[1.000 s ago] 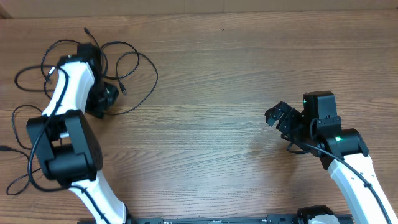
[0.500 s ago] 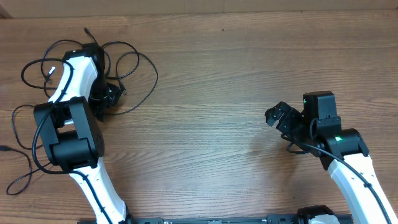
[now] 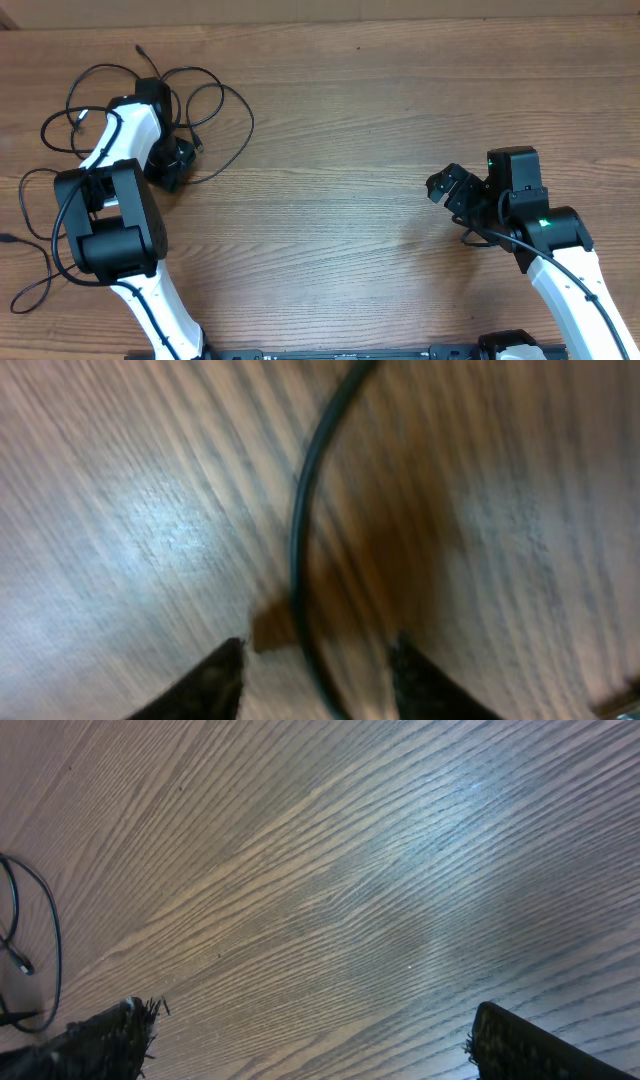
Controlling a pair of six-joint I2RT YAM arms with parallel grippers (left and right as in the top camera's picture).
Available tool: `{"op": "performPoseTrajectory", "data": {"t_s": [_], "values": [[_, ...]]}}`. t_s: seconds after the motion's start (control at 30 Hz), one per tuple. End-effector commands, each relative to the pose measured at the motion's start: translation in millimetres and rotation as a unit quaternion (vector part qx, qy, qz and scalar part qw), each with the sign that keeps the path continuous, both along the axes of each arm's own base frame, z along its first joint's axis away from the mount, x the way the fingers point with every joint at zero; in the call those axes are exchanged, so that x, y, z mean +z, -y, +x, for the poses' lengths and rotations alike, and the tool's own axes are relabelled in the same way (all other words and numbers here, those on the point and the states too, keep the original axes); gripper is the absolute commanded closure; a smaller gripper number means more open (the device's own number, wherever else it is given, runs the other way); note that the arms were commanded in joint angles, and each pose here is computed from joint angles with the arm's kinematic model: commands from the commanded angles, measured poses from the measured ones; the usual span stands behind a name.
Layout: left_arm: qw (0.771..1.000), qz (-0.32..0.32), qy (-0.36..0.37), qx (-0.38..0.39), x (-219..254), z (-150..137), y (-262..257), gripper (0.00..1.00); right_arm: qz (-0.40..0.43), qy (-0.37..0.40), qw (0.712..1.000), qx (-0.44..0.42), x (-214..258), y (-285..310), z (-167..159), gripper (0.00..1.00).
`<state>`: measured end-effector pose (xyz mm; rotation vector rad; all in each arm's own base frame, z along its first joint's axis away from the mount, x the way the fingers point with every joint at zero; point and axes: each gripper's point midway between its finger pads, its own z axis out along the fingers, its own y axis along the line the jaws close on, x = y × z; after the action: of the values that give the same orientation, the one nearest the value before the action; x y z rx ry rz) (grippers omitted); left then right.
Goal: Untangle cables
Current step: 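Grasp a cable strand in the upper-left pile with the left gripper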
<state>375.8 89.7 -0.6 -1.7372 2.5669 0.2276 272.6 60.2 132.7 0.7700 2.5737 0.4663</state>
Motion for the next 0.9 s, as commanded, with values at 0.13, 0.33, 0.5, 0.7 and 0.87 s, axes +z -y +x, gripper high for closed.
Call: {"op": "performPoseTrajectory", "data": {"t_s": [0.13,0.33,0.5,0.7,0.87], "values": [[0.997,-0.007,-0.081,0.013,-56,-54,10,0.78,0.003,0.014,1.000,0.005,9,-2,5,0.00],[0.992,-0.008,-0.124,0.011,-67,-87,13,0.96,0.003,0.014,1.000,0.005,9,-2,5,0.00],[0.988,-0.012,-0.153,0.011,-75,-111,17,0.89,0.003,0.014,1.000,0.005,9,-2,5,0.00],[0.987,0.004,-0.160,0.001,-70,-115,10,0.96,0.003,0.014,1.000,0.005,9,-2,5,0.00],[0.990,0.008,-0.140,-0.018,-30,-98,-7,0.96,0.003,0.014,1.000,0.005,9,-2,5,0.00]]}}
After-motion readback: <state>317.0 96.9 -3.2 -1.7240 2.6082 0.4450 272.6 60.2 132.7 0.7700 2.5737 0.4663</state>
